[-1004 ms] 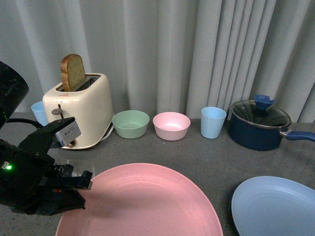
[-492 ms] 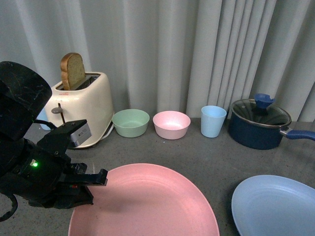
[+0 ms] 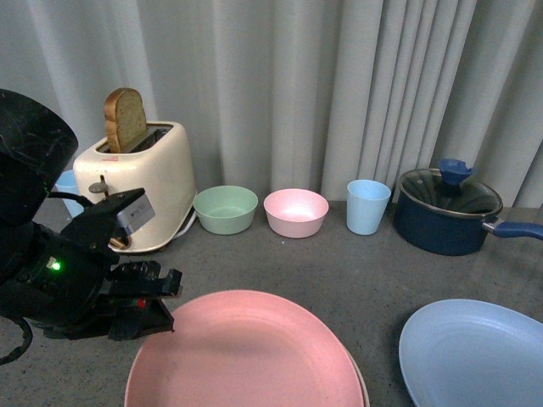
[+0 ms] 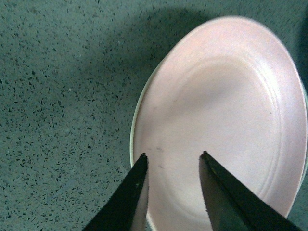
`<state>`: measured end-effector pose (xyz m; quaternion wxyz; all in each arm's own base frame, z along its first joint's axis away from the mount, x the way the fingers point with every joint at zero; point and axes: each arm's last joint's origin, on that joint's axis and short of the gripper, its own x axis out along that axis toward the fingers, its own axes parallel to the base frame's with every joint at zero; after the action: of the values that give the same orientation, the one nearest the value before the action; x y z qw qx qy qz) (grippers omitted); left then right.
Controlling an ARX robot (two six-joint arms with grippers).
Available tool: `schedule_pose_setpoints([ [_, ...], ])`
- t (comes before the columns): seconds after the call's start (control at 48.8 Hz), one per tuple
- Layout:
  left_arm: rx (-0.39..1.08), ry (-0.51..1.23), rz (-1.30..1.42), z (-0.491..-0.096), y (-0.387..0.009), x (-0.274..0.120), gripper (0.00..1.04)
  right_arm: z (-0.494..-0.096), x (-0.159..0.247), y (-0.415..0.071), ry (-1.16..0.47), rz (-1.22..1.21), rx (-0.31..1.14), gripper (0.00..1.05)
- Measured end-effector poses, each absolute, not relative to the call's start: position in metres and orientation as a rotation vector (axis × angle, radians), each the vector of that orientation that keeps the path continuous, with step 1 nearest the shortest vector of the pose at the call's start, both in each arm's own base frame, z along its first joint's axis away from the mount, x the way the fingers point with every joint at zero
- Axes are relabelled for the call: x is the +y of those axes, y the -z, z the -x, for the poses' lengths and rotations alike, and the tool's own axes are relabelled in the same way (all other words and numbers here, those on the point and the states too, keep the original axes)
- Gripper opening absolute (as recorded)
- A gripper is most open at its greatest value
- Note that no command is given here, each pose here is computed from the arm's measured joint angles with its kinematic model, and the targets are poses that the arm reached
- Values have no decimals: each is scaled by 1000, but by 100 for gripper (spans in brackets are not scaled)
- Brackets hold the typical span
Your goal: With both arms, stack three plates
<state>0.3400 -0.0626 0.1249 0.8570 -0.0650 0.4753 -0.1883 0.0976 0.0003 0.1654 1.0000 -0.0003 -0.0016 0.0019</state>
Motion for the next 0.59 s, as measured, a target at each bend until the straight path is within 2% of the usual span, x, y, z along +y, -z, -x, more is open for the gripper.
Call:
schedule_pose_setpoints([
  [0.266, 892, 336, 205, -339, -156, -35, 76, -98, 0, -165, -3, 1, -3, 97],
  [0.307, 843, 312, 208, -336, -164, -26, 83, -98, 0, -165, -3, 1, -3, 97],
  [0.348, 727, 276, 197, -330, -179, -15, 94, -98, 0, -165, -3, 1, -3, 97],
  [0.389, 621, 243, 168, -320, -191, -8, 99, -98, 0, -165, -3, 1, -3, 97],
  [0.512, 498, 231, 145, -308, -212, -4, 98, -98, 0, -165, -4, 1, -3, 97],
  [0.574, 504, 220, 139, -308, -208, -4, 97, -98, 0, -165, -3, 1, -3, 97],
  [0.594, 447, 174, 99, -309, -201, -5, 93, -98, 0, -165, -3, 1, -3, 97],
])
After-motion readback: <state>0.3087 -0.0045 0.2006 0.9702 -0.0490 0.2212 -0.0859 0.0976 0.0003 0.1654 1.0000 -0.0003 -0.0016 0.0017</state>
